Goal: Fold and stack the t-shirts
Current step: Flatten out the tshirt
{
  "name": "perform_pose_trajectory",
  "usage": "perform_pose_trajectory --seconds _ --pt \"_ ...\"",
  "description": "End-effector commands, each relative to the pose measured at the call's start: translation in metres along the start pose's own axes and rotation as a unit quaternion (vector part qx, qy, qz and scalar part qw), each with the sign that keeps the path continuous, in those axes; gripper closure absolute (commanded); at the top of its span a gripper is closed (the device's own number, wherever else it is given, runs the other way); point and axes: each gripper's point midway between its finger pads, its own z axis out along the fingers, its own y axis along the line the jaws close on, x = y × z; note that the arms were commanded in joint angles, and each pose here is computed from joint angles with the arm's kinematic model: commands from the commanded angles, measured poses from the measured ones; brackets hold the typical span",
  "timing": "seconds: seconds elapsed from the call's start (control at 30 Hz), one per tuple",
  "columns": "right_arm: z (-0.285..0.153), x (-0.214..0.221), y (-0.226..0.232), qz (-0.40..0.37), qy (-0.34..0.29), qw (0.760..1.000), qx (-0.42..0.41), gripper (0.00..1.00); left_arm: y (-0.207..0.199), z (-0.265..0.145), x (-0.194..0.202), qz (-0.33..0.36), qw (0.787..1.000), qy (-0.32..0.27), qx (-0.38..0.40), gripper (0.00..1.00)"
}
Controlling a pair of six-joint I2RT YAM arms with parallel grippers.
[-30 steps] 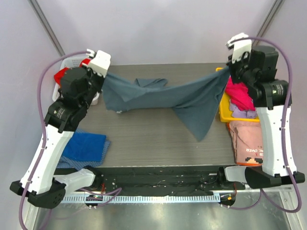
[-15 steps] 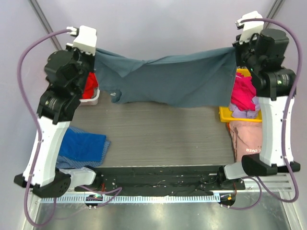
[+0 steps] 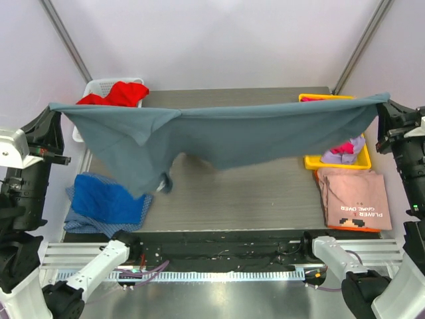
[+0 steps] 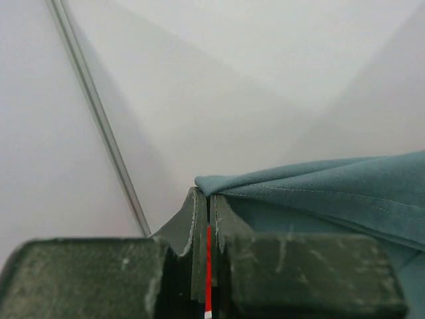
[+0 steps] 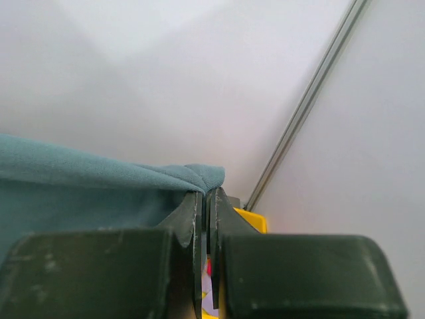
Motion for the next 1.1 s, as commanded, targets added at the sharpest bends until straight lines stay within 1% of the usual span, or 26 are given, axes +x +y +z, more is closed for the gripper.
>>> perform_pose_trajectory --seconds 0.0,0.07,0.13,0.17,0.2,0.27,0.3,0.33,0.37,0.4,0.43,0.47,0.5,0.53,0.57,0.6,0.63,0.67,0.7,0.73,0.77,0.83,0.9,1.0,1.03,1.07 --pt "0.039 0.013 -0.008 0.004 0.029 0.999 0.023 0.99 0.006 0.029 0.002 0.009 0.999 0.015 -0.031 1.00" --pt "0.052 0.015 -0.010 0.004 0.036 0.999 0.028 0.99 0.014 0.036 -0.009 0.019 0.998 0.004 -0.052 1.00" --pt "0.058 0.009 -0.016 0.002 0.032 0.999 0.039 0.99 0.015 0.057 -0.008 0.040 0.997 0.004 -0.064 1.00" --pt "0.072 0.016 -0.015 0.001 0.043 0.998 0.038 0.99 0.017 0.064 -0.005 0.048 0.996 0.008 -0.076 1.00" --pt "0.078 0.016 -0.015 0.000 0.044 0.998 0.038 0.99 0.014 0.084 0.002 0.058 0.995 0.012 -0.082 1.00" --pt "0.099 0.029 -0.016 -0.004 0.061 0.997 0.042 0.99 0.015 0.102 0.013 0.090 0.991 0.025 -0.097 1.00" --pt "0.111 0.035 -0.016 -0.009 0.061 0.997 0.046 0.99 0.015 0.115 0.013 0.094 0.990 0.016 -0.107 1.00" --pt "0.118 0.040 -0.018 -0.012 0.062 0.997 0.052 0.99 0.008 0.134 0.028 0.106 0.988 0.031 -0.106 1.00" --pt "0.125 0.045 -0.022 -0.023 0.066 0.995 0.065 0.99 0.005 0.146 0.036 0.121 0.986 0.036 -0.107 1.00" --pt "0.142 0.058 -0.021 -0.029 0.078 0.994 0.066 0.99 0.005 0.157 0.035 0.123 0.985 0.028 -0.116 1.00" --pt "0.149 0.064 -0.022 -0.033 0.086 0.993 0.068 0.99 -0.003 0.179 0.051 0.131 0.984 0.040 -0.113 1.00" --pt "0.166 0.078 -0.022 -0.040 0.105 0.991 0.069 0.99 -0.002 0.189 0.056 0.129 0.984 0.043 -0.117 1.00" --pt "0.172 0.081 -0.022 -0.042 0.109 0.991 0.070 0.99 0.005 0.194 0.045 0.120 0.984 0.031 -0.128 1.00" --pt "0.178 0.085 -0.020 -0.042 0.113 0.990 0.068 0.99 0.004 0.214 0.065 0.123 0.983 0.051 -0.130 1.00" --pt "0.183 0.084 -0.020 -0.039 0.108 0.991 0.067 0.99 0.006 0.221 0.069 0.105 0.984 0.054 -0.134 1.00" --pt "0.190 0.088 -0.019 -0.036 0.111 0.991 0.067 0.99 0.013 0.224 0.058 0.095 0.984 0.041 -0.142 1.00" --pt "0.193 0.086 -0.020 -0.034 0.107 0.991 0.070 0.99 0.018 0.233 0.068 0.094 0.983 0.050 -0.150 1.00" --pt "0.193 0.076 -0.025 -0.034 0.094 0.992 0.078 0.99 0.020 0.236 0.070 0.084 0.983 0.054 -0.154 1.00" --pt "0.199 0.075 -0.025 -0.034 0.093 0.992 0.079 0.99 0.027 0.235 0.059 0.081 0.982 0.042 -0.163 1.00" --pt "0.200 0.070 -0.027 -0.035 0.086 0.992 0.083 0.99 0.032 0.235 0.057 0.079 0.981 0.041 -0.172 1.00" --pt "0.198 0.054 -0.033 -0.035 0.067 0.993 0.094 0.99 0.036 0.235 0.053 0.077 0.980 0.035 -0.179 1.00" --pt "0.201 0.043 -0.039 -0.040 0.054 0.992 0.103 0.99 0.046 0.229 0.040 0.069 0.978 0.021 -0.197 1.00" --pt "0.194 0.022 -0.047 -0.040 0.030 0.992 0.117 0.99 0.055 0.216 0.022 0.062 0.976 0.001 -0.210 1.00" --pt "0.186 0.011 -0.052 -0.042 0.018 0.991 0.128 0.99 0.059 0.199 0.005 0.060 0.975 -0.016 -0.213 1.00" --pt "0.179 0.009 -0.052 -0.042 0.016 0.991 0.127 0.99 0.059 0.195 0.002 0.063 0.976 -0.017 -0.210 1.00" --pt "0.176 0.010 -0.052 -0.043 0.017 0.991 0.126 0.99 0.058 0.194 0.009 0.067 0.976 -0.009 -0.206 1.00"
